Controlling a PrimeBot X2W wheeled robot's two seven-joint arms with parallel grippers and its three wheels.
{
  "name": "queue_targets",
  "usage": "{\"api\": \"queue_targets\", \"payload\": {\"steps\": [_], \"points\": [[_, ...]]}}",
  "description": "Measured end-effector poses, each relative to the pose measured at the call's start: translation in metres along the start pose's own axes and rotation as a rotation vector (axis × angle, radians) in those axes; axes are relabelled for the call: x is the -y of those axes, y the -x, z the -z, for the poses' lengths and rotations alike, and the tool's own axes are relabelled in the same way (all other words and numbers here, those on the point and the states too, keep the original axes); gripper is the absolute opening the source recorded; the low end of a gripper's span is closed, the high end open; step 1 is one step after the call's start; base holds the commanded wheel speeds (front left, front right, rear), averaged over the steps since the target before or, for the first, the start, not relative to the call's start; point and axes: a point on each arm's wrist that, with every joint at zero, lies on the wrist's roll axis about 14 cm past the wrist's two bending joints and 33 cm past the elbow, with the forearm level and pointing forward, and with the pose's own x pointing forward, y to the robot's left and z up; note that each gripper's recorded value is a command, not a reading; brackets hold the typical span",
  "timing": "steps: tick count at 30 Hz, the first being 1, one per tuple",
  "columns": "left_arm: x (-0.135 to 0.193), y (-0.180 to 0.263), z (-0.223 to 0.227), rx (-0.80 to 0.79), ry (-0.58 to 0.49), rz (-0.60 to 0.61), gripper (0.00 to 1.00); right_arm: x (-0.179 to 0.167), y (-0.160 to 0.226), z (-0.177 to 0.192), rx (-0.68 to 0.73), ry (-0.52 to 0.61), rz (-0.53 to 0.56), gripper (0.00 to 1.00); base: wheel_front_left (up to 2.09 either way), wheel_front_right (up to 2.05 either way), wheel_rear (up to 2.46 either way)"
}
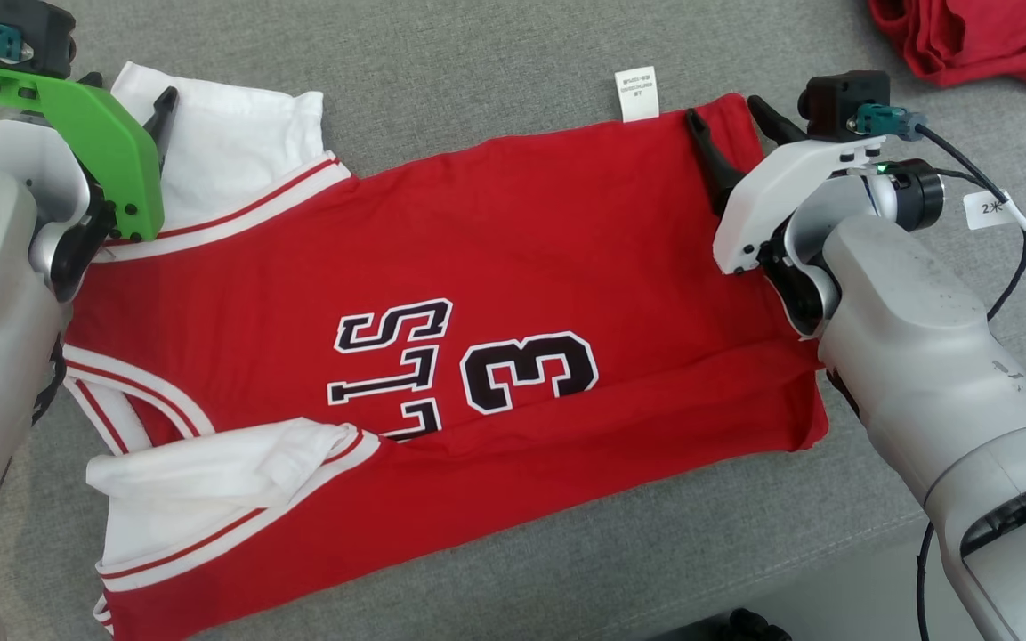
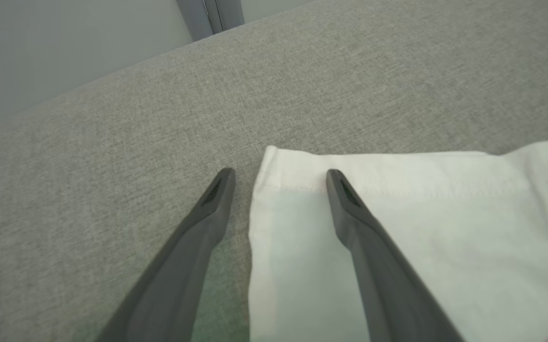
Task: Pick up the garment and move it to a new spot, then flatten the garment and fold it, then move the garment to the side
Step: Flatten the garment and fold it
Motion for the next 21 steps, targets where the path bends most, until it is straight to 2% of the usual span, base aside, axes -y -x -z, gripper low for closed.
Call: {"api": "queue_targets", "payload": {"steps": [1,2,3,4,5,9,21], "points": [[0.001,0.0,0.0,-0.001,0.002,0.003,0.88,0.0,-0.001,0.001,-0.005,-0.006,0.0,0.93,0.0,0.0,0.0],[0.0,-0.001,-0.001,0.0,0.005,0.003,0.4,-0.001,-0.002,0.003,-0.014,-0.015,0.002,0.49,0.0,0.0,0.0],[0.0,-0.001,-0.001,-0.001,0.006,0.004,0.25,0.0,-0.003,0.005,-0.022,-0.016,0.003,0.37,0.0,0.0,0.0],[0.0,-0.002,0.0,-0.004,0.008,0.004,0.0,0.0,-0.004,0.004,-0.025,-0.014,0.003,0.04,0.0,0.0,0.0],[0.001,-0.002,0.001,-0.005,0.012,0.005,0.0,0.0,-0.005,0.004,-0.024,-0.013,0.003,0.0,0.0,0.0,0.0],[0.001,0.0,-0.005,0.034,0.026,0.005,0.0,-0.001,-0.005,0.003,-0.015,-0.012,0.0,0.0,0.0,0.0,0.0],[0.007,0.045,-0.062,0.321,0.061,0.011,0.0,0.01,0.012,-0.03,0.105,0.028,0.003,0.0,0.0,0.0,0.0]]}}
